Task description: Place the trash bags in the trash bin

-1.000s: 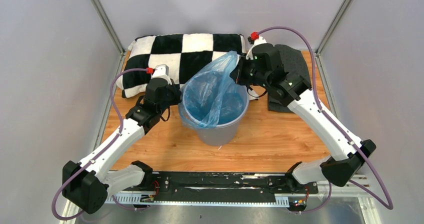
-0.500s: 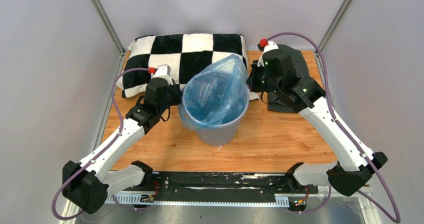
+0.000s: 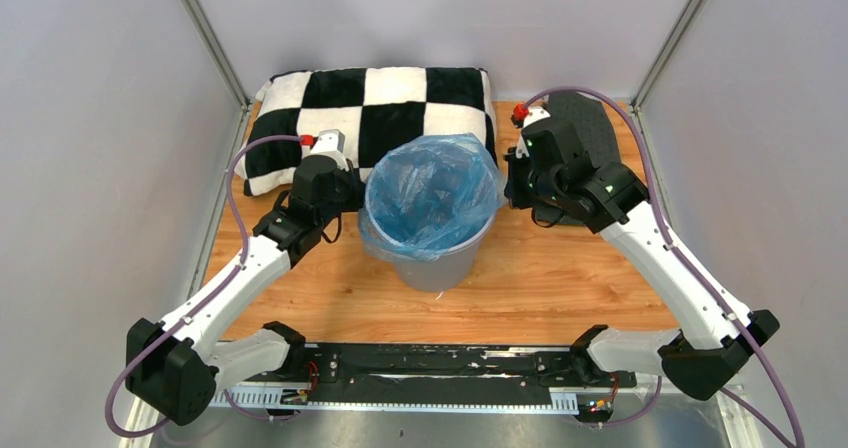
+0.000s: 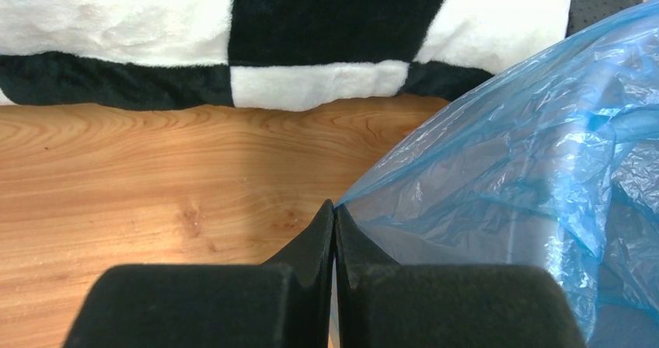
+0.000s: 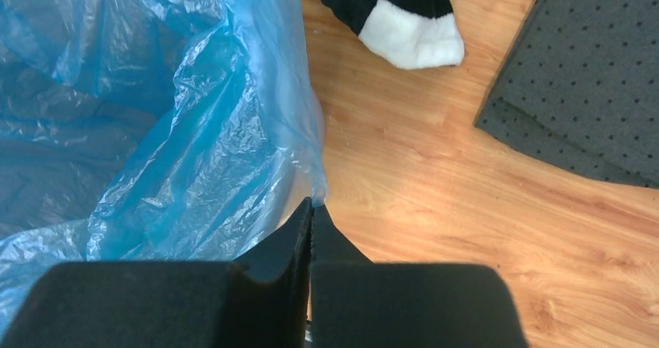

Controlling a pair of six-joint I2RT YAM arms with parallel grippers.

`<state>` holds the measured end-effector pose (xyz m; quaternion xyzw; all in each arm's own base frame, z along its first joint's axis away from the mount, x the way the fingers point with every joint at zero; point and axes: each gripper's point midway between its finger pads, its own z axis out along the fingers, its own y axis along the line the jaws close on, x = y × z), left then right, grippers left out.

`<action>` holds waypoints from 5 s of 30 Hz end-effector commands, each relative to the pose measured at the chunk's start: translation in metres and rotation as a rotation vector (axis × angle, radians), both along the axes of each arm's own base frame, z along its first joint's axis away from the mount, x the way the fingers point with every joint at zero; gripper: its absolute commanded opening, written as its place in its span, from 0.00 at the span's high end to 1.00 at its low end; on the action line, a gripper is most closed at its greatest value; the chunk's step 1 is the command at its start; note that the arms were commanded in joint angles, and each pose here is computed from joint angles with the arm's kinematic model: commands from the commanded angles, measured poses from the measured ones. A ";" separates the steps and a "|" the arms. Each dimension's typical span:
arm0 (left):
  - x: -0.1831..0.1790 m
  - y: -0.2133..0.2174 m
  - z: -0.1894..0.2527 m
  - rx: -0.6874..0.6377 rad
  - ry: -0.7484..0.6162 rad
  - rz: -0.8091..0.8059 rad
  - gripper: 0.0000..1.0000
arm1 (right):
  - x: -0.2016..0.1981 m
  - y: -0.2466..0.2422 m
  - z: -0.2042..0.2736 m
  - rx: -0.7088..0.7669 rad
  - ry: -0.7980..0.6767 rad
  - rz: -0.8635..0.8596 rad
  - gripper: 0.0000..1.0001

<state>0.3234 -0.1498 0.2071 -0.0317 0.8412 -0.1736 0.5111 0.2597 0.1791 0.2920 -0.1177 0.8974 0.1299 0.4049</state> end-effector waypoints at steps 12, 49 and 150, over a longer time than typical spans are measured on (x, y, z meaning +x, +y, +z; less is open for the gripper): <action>0.005 -0.004 0.000 0.003 -0.007 -0.019 1.00 | -0.032 -0.009 -0.045 -0.012 0.108 0.061 1.00; 0.019 0.005 -0.007 -0.021 -0.016 0.081 1.00 | -0.009 -0.020 -0.124 -0.008 0.059 -0.092 1.00; 0.088 -0.015 0.015 0.093 -0.042 -0.030 1.00 | -0.055 0.004 0.000 0.082 -0.208 0.268 0.22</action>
